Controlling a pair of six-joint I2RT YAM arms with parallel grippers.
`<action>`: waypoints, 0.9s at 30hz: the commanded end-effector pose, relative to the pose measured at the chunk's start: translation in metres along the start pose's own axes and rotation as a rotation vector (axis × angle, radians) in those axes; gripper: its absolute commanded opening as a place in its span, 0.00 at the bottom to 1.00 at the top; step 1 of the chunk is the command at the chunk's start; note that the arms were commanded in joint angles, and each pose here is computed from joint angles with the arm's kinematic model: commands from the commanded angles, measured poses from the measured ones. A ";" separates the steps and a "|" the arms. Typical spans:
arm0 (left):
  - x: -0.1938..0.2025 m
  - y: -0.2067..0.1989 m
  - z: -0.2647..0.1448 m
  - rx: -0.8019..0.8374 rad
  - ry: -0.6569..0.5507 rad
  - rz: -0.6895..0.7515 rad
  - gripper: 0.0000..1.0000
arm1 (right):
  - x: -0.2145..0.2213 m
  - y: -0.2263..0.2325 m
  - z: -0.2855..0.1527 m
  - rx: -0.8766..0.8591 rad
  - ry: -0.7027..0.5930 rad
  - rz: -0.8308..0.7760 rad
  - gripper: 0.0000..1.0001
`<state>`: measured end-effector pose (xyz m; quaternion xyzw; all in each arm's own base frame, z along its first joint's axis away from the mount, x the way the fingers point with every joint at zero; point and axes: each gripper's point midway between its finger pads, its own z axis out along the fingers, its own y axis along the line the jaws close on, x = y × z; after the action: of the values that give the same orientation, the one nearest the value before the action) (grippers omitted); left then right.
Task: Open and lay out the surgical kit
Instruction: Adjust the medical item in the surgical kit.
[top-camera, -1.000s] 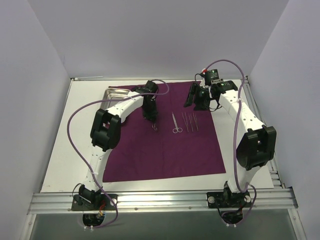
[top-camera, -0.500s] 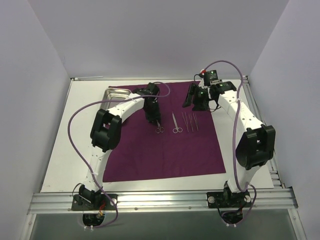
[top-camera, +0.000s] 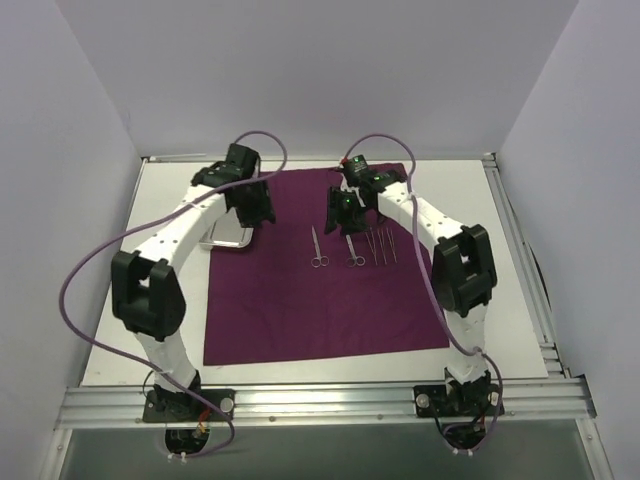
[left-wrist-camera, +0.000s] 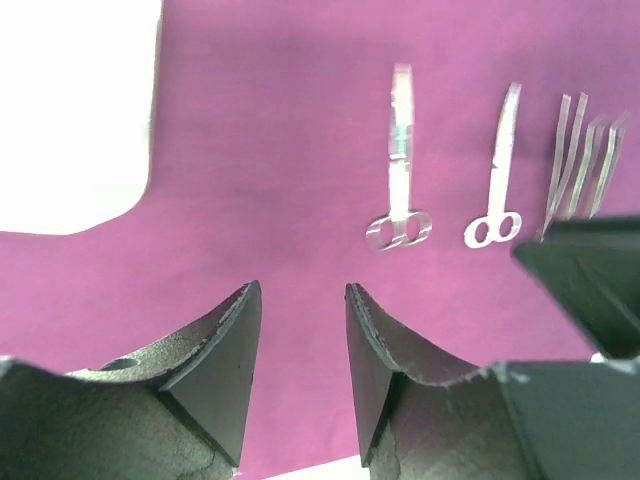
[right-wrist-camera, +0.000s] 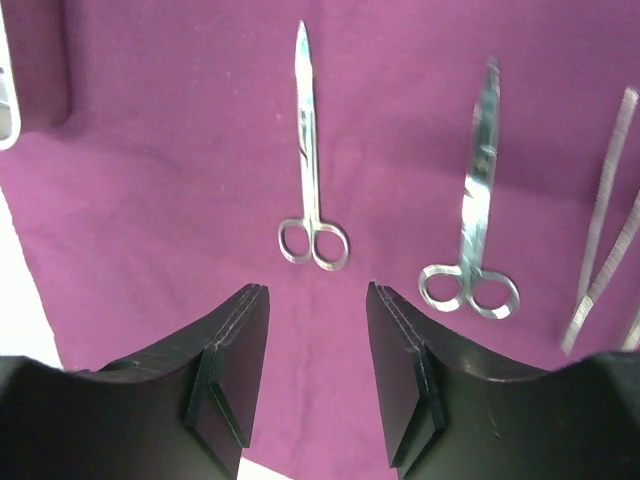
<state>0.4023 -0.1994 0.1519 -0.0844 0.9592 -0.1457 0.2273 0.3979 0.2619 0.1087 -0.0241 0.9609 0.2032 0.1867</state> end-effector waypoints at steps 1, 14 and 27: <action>-0.011 0.031 -0.037 -0.023 -0.091 0.027 0.48 | -0.014 0.006 0.009 0.081 -0.054 -0.036 0.44; -0.004 0.080 -0.098 0.000 -0.168 -0.029 0.52 | 0.010 0.033 0.057 0.230 -0.004 -0.126 0.35; -0.002 0.091 -0.101 0.034 -0.162 -0.056 0.53 | 0.036 0.015 0.075 0.339 0.048 -0.135 0.29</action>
<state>0.3485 -0.0890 0.1988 -0.1302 0.9392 -0.1447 0.2829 0.3934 0.3166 0.0409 -0.0703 0.9789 0.0540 0.1842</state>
